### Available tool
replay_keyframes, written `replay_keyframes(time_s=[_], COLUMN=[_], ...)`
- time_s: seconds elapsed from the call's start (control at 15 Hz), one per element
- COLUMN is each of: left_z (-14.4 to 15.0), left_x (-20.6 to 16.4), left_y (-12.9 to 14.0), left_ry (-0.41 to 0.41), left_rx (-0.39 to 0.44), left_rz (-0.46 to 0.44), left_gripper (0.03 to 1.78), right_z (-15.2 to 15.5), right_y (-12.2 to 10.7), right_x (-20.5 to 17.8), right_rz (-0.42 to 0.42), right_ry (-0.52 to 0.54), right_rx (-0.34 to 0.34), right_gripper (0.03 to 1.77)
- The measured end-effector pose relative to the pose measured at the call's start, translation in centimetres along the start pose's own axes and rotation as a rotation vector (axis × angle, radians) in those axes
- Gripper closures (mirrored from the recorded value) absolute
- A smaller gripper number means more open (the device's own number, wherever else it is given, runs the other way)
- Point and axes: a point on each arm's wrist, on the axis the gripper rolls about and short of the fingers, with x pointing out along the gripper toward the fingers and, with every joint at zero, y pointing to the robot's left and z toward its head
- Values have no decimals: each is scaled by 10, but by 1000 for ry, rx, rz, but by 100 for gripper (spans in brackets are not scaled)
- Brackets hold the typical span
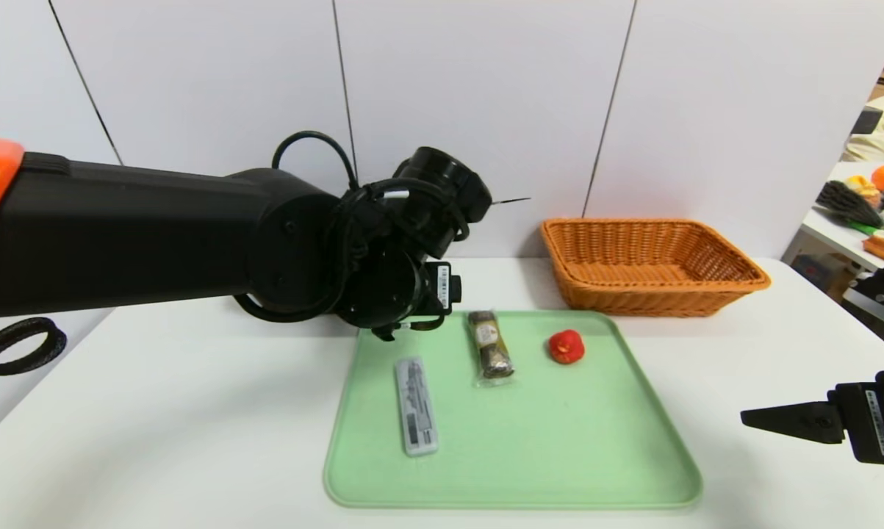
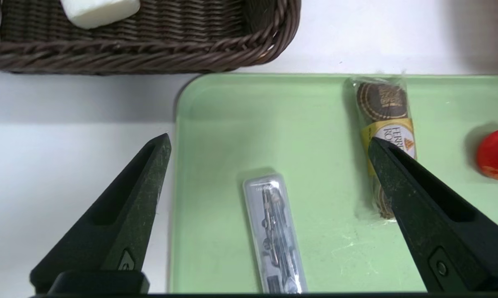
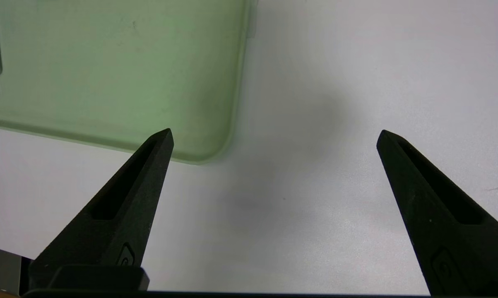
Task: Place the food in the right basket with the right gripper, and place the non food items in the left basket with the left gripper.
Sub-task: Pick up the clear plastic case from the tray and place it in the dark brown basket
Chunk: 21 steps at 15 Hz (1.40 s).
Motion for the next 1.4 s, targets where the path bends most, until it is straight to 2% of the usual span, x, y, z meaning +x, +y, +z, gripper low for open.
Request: replay_keyframes(time_s=[0.53, 0.93, 1.4], left_z=[-35, -50, -67], left_x=[6, 20, 41], left_y=[-3, -8, -13], left_ry=[185, 322, 380], left_rx=[-95, -116, -106], left_rz=[110, 74, 108], left_gripper=[12, 12, 12], right_z=[-1, -3, -5], right_y=[1, 1, 1], right_x=[2, 2, 1], right_rz=[4, 7, 6], right_ry=[10, 18, 20], right_rx=[-2, -3, -2], right_gripper=[10, 10, 10])
